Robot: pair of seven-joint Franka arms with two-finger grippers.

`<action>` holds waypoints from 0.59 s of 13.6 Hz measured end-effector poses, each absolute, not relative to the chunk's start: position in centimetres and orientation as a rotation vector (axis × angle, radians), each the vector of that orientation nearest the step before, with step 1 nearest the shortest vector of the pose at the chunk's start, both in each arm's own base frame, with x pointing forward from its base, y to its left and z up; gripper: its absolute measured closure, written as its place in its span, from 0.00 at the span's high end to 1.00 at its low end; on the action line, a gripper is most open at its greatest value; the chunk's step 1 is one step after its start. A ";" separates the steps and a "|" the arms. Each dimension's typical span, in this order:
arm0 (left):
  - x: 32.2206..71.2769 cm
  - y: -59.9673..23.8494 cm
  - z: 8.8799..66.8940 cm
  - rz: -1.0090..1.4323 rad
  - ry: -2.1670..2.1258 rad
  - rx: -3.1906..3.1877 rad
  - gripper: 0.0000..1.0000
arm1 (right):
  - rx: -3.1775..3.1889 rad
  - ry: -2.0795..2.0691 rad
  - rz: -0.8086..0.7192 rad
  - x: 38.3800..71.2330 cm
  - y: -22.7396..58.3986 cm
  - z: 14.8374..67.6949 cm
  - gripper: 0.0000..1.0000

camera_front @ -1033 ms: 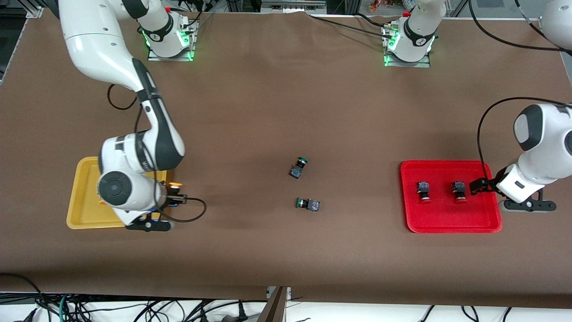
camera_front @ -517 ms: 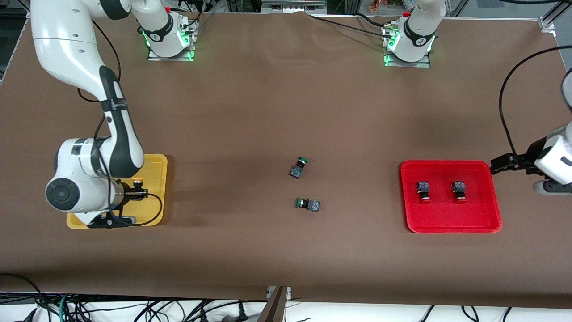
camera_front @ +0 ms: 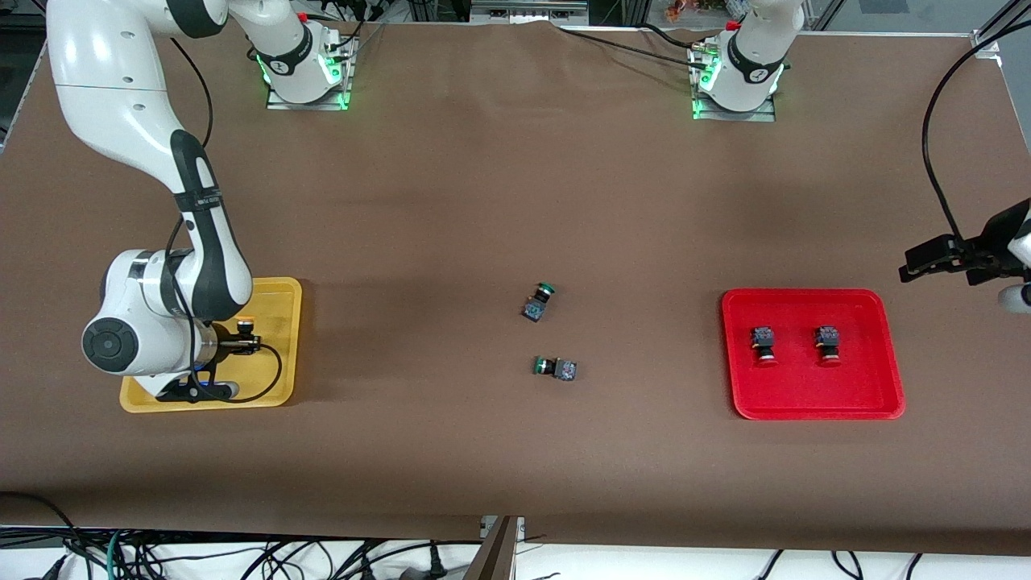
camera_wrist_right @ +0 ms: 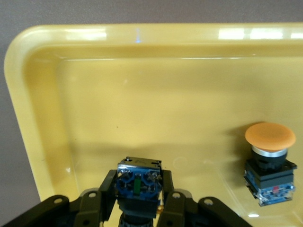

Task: Place red and yellow buttons in trays
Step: 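Lower the yellow button into the yellow tray while the left gripper withdraws, then open the right gripper and lift it away from the yellow tray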

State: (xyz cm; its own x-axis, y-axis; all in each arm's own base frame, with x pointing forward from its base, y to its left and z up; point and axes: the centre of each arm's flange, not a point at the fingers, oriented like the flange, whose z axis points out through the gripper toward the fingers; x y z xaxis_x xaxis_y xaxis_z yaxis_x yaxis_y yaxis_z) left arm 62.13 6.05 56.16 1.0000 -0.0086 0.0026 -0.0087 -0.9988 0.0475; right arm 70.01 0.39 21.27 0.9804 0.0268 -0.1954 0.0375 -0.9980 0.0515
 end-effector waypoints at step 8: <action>59.6 1.6 60.2 0.048 -0.090 3.148 1.00 | 3.083 0.096 -0.204 69.9 -1.0 19.9 0.42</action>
State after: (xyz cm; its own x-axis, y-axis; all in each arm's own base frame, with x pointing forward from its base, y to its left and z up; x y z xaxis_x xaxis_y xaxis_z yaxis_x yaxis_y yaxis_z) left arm 59.62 1.61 60.20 0.9979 -0.0570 0.0303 -0.0568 -0.9983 -0.0087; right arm 69.86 -0.99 19.87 0.9894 0.0587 -0.1328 0.0652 -0.9968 0.0457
